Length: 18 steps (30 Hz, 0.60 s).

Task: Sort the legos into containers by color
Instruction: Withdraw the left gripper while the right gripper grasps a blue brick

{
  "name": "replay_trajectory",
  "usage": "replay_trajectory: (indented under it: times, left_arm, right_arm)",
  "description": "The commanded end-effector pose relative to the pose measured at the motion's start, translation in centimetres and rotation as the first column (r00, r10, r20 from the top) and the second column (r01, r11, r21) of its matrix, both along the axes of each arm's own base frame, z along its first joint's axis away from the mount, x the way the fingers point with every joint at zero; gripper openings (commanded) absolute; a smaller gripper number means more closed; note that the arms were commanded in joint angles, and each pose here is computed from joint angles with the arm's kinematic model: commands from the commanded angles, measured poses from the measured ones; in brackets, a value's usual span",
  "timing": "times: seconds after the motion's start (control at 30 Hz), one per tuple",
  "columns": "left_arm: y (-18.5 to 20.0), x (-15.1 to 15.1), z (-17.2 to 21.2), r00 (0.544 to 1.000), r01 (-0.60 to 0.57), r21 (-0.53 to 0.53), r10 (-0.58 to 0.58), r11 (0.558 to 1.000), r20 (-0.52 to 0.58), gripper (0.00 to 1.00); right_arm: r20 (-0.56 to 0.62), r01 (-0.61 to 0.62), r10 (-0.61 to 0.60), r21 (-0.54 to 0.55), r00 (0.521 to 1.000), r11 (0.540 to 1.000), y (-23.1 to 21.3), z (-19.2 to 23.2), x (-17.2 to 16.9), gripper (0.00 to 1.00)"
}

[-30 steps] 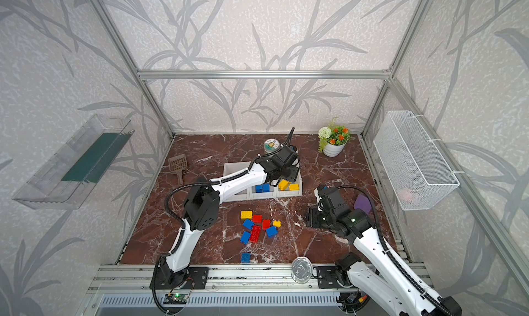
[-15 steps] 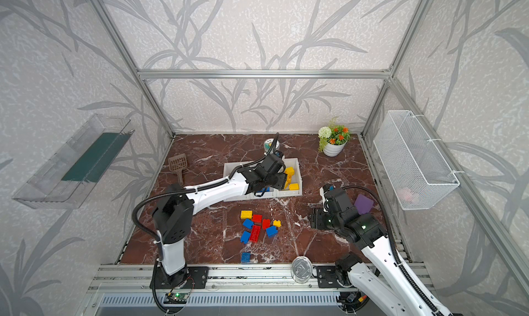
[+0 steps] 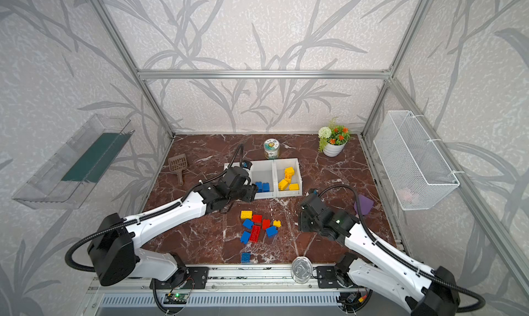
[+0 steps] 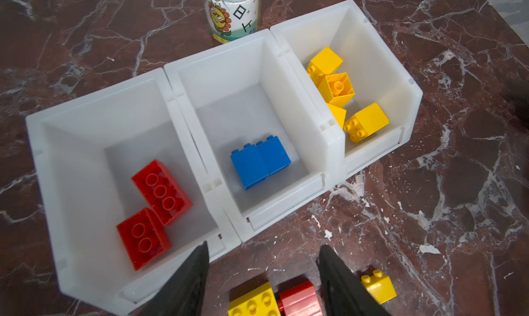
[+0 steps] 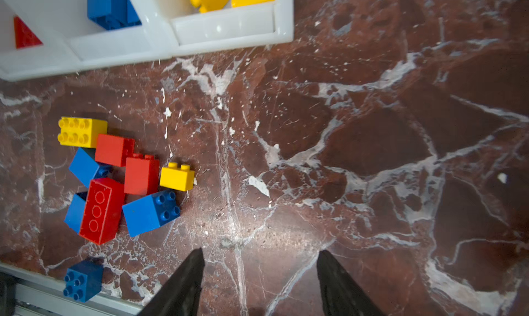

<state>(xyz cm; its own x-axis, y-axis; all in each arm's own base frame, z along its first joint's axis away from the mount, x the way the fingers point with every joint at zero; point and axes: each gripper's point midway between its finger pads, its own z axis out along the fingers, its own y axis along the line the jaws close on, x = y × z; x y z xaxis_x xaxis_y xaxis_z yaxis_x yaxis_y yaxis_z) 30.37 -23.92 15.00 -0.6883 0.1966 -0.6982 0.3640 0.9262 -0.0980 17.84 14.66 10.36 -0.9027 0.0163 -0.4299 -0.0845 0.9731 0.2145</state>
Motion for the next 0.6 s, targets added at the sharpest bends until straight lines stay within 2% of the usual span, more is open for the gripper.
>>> replay_trajectory:
  times: [0.0,0.23,0.37,0.57]
  left_arm:
    - [2.3,-0.2,-0.3,0.997,-0.077,-0.013,0.078,0.997,0.014,0.64]
    - [6.4,-1.1,-2.2,0.981,-0.194,0.008,0.193,0.981,0.008,0.64]
    - [7.9,-1.8,-2.2,0.974,-0.227,0.006,0.227,0.974,0.017,0.64]
    - [9.4,-2.7,-2.1,0.964,-0.261,-0.021,0.262,0.965,0.036,0.64]
  right_arm:
    - [0.020,-0.030,0.030,0.000,0.999,1.000,2.2,0.5,0.5,0.64]
    - [-0.013,-0.221,0.220,-0.062,0.975,0.973,7.0,-0.9,-0.8,0.65]
    - [-0.047,-0.280,0.277,-0.082,0.960,0.957,9.3,-2.0,-1.1,0.65]
    - [-0.062,-0.335,0.332,-0.051,0.941,0.941,12.3,-2.8,-0.9,0.62]
